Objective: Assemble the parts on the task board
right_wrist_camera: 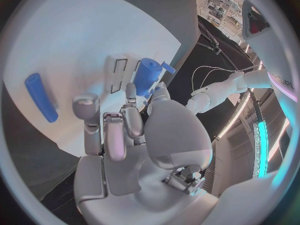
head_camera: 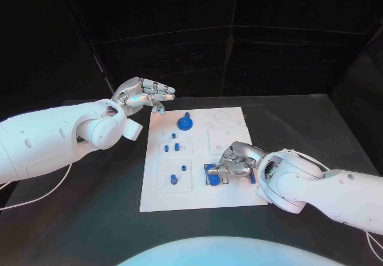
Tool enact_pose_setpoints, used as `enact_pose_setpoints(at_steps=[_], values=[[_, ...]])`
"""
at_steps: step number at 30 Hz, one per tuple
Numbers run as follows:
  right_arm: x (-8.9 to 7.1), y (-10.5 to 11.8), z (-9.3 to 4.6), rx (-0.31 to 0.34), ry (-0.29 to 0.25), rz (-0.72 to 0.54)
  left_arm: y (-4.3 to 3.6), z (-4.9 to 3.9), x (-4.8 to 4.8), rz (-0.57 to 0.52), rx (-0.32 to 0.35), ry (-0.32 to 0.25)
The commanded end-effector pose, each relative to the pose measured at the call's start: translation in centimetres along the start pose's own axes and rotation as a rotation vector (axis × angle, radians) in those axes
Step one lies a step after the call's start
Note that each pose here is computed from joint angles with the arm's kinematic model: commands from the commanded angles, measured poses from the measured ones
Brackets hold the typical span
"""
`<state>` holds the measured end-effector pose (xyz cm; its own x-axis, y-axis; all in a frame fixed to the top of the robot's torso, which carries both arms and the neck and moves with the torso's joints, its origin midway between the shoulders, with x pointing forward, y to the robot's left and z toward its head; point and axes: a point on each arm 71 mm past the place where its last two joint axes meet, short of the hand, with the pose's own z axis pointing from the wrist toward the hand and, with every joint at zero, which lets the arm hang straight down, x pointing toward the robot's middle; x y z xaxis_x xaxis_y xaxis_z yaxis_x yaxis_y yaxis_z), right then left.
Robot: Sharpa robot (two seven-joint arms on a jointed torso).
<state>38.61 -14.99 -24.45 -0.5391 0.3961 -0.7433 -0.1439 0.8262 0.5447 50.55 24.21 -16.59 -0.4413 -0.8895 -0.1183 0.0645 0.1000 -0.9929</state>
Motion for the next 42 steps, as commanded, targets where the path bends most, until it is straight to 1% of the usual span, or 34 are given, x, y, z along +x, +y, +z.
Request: enact_pose_setpoints(at_steps=[1,11,18,23,28,36,42], values=[[-0.2,0.1,0.0,0.0,-0.014,-0.029,-0.15,0.0,0.09,-0.006,0.01,0.01],[-0.3,0.1,0.0,-0.009,-0.036,-0.037,-0.14,-0.07,0.05,-0.006,0.007,0.009],[-0.3,0.4,-0.2,-0.041,-0.028,-0.044,-0.14,-0.12,0.0,-0.006,0.007,0.008],[-0.1,0.9,-0.4,-0.075,-0.015,-0.076,-0.14,-0.14,-0.03,-0.006,0.007,0.008],[0.0,1.2,-0.4,-0.096,-0.016,-0.113,-0.14,-0.12,0.0,-0.006,0.007,0.009],[-0.1,1.1,-0.4,-0.093,-0.028,-0.14,-0.13,-0.14,-0.06,-0.006,0.006,0.007],[-0.1,0.9,-0.4,-0.087,-0.026,-0.147,-0.12,-0.12,-0.06,-0.006,0.006,0.008]])
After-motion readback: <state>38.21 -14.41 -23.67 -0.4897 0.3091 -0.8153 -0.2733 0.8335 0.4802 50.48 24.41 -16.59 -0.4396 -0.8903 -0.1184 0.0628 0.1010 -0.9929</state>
